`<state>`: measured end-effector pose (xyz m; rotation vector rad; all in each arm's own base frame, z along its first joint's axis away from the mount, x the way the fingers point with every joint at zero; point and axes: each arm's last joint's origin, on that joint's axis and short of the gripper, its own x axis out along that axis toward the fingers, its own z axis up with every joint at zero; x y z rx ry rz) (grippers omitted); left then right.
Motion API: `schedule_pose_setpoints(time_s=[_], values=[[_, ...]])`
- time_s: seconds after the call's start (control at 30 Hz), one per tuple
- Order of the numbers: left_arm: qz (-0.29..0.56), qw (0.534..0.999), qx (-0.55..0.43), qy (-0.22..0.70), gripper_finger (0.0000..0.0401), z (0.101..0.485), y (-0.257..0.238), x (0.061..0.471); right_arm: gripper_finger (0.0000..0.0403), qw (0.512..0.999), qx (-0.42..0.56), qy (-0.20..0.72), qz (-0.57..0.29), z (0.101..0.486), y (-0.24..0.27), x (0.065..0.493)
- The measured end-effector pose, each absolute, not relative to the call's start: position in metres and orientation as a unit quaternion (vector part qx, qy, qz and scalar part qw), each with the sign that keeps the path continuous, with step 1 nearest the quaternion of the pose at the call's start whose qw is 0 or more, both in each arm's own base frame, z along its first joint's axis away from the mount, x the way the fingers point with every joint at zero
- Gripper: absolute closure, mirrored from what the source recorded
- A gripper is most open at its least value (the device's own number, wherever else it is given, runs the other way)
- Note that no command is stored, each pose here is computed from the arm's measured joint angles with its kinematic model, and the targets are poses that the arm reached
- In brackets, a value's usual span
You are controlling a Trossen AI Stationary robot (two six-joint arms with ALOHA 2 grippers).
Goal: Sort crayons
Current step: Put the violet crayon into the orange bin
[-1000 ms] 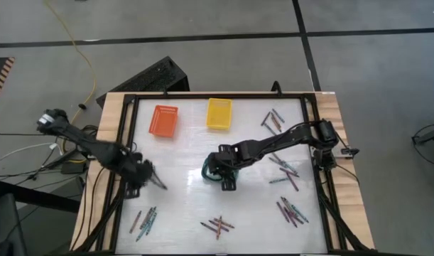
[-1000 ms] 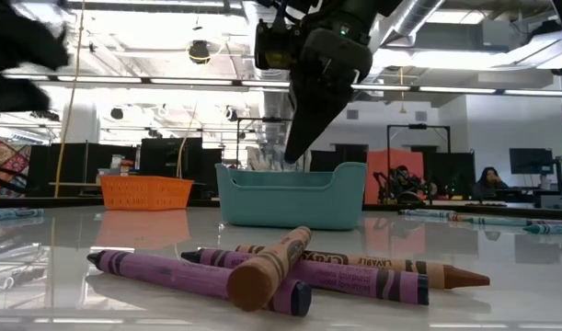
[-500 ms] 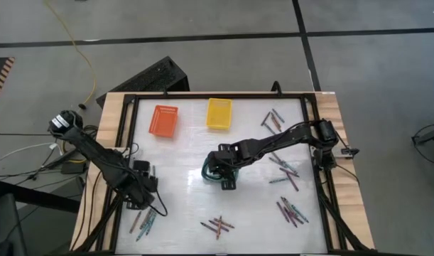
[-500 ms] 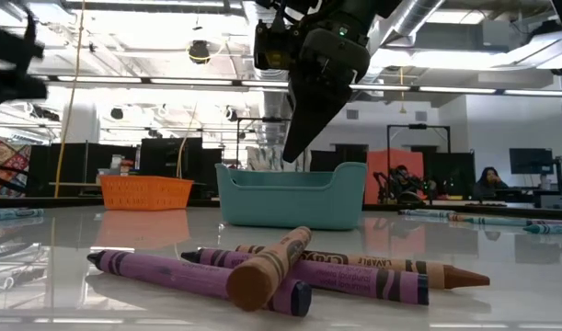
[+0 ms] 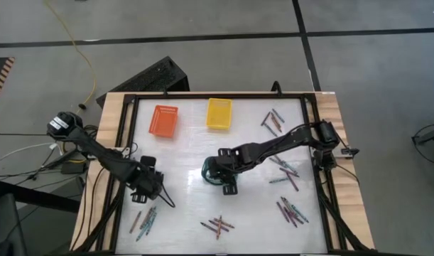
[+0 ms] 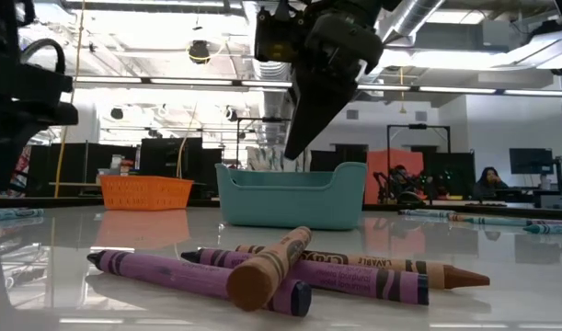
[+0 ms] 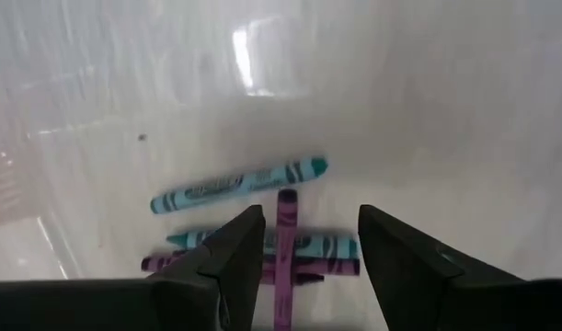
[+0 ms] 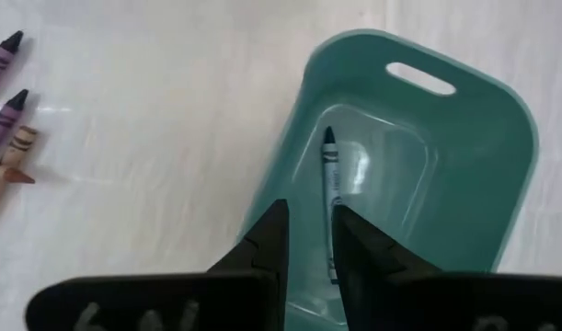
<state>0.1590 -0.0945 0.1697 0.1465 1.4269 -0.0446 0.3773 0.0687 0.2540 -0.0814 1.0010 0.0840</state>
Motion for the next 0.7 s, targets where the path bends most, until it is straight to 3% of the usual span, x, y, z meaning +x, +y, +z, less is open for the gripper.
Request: schedule_pose_setpoints(time_s=[0.3,0.7], values=[[-0.022,0.751,0.065,0.657,0.0293,0.167,-0.085,0.163,0.0321,0.876,-0.042,0.479,0.043,0.254,0.07,0.377],[-0.023,0.697,0.076,0.713,0.0296,0.14,-0.088,0.173,0.0321,0.875,-0.043,0.479,0.044,0.254,0.071,0.377]])
